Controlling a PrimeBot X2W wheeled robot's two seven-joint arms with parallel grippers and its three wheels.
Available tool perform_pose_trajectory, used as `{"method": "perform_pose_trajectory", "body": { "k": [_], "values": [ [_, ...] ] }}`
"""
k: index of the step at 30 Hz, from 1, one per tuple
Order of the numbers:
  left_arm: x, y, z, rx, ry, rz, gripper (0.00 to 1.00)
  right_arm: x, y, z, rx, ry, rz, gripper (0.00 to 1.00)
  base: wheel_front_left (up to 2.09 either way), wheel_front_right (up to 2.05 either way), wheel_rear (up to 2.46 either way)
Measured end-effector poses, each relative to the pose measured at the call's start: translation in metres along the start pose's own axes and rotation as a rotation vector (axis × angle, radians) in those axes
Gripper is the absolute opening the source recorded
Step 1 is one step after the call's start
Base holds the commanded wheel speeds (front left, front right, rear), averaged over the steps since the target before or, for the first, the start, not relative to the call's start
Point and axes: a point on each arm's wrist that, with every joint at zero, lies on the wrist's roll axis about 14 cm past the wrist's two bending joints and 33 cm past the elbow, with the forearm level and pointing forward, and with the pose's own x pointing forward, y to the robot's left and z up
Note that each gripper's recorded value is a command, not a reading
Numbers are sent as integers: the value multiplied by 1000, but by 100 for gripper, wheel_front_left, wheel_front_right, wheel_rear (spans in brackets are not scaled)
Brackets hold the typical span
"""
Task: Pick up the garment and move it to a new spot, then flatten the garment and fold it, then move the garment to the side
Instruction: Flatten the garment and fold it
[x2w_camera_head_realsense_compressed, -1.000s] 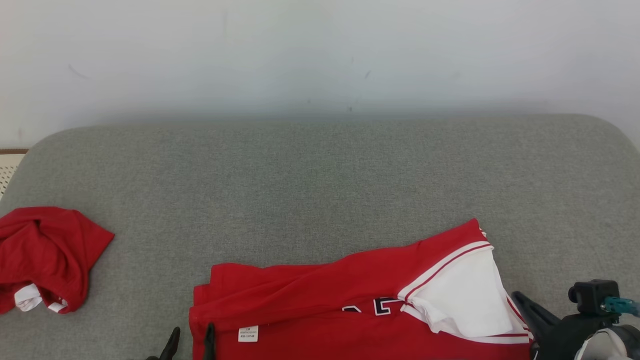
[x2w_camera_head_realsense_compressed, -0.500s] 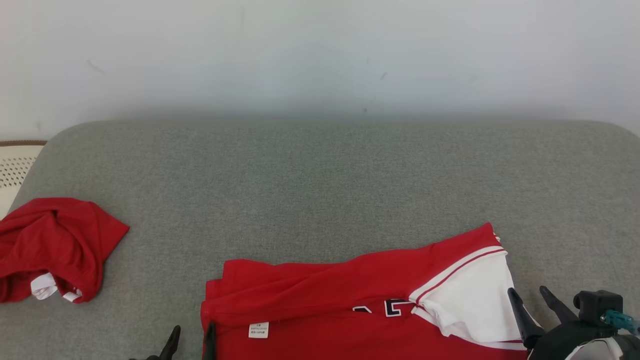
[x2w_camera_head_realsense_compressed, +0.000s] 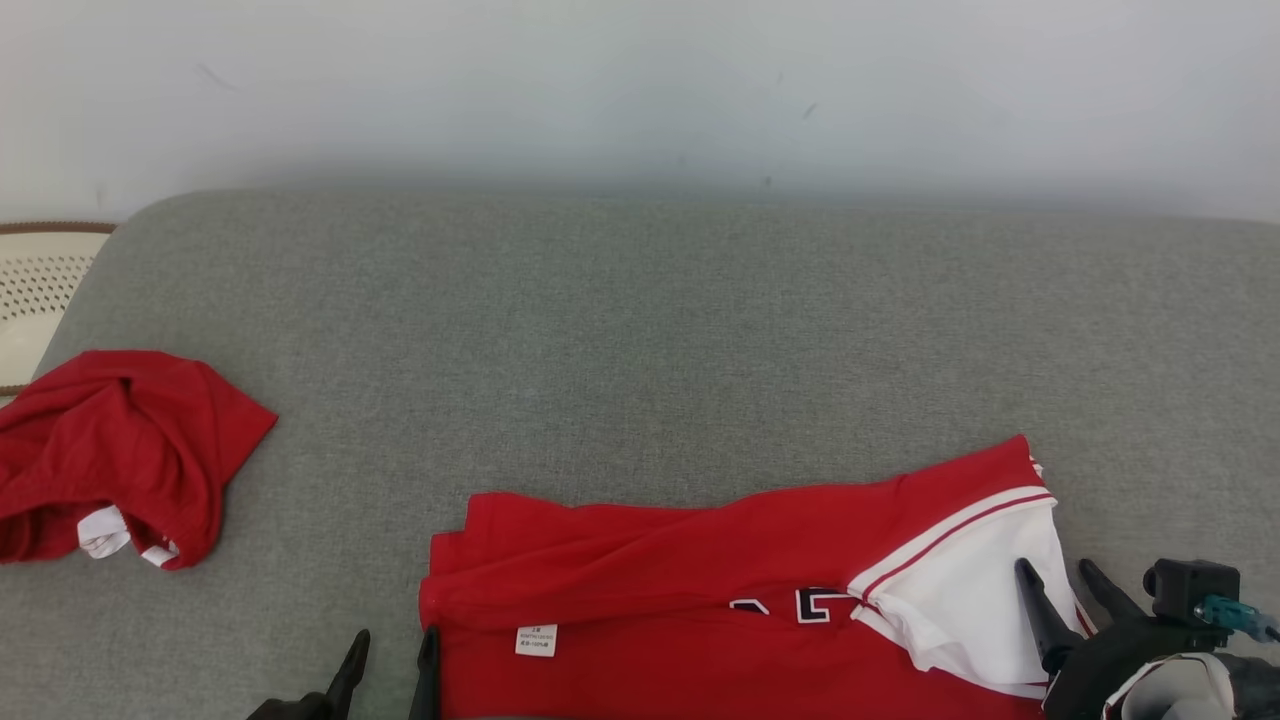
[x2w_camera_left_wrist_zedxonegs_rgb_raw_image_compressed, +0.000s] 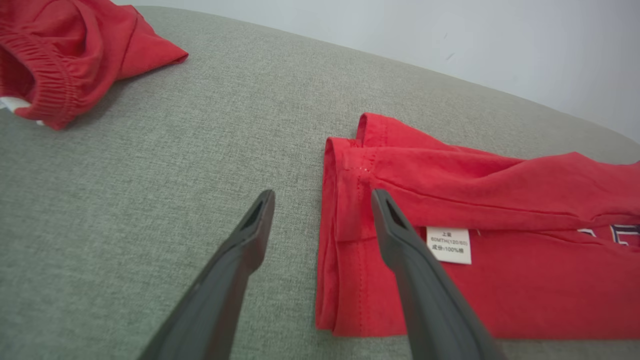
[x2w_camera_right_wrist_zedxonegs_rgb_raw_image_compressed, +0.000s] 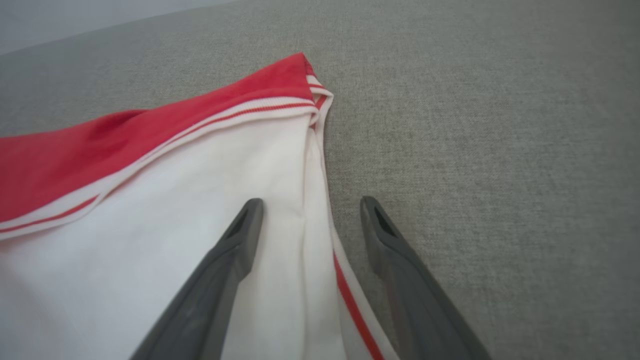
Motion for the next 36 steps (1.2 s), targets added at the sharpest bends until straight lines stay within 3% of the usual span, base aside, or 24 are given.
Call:
{"method": "perform_pose_trajectory", "body": {
  "k": [11,12,13,15,22,36],
  "values": [
    [1,9,0,8,2,23,100,13,10,-17,26,93,27,100,0,0,0],
    [1,9,0,9,0,24,100,13,11,-18,23,105,31,49,0,0,0],
    [1,9,1,9,-2,23,100,12,11,-19,22,115,33,49,0,0,0],
    [0,8,3,10,-7,21,100,10,13,-21,24,124,41,0,0,0,0],
    [0,3,6,11,-19,6,100,4,8,-18,32,102,24,0,0,0,0],
    [6,-12,8,0,-23,-29,100,-14,-76,19,-1,-3,-216,0,0,0,0]
  ]
}}
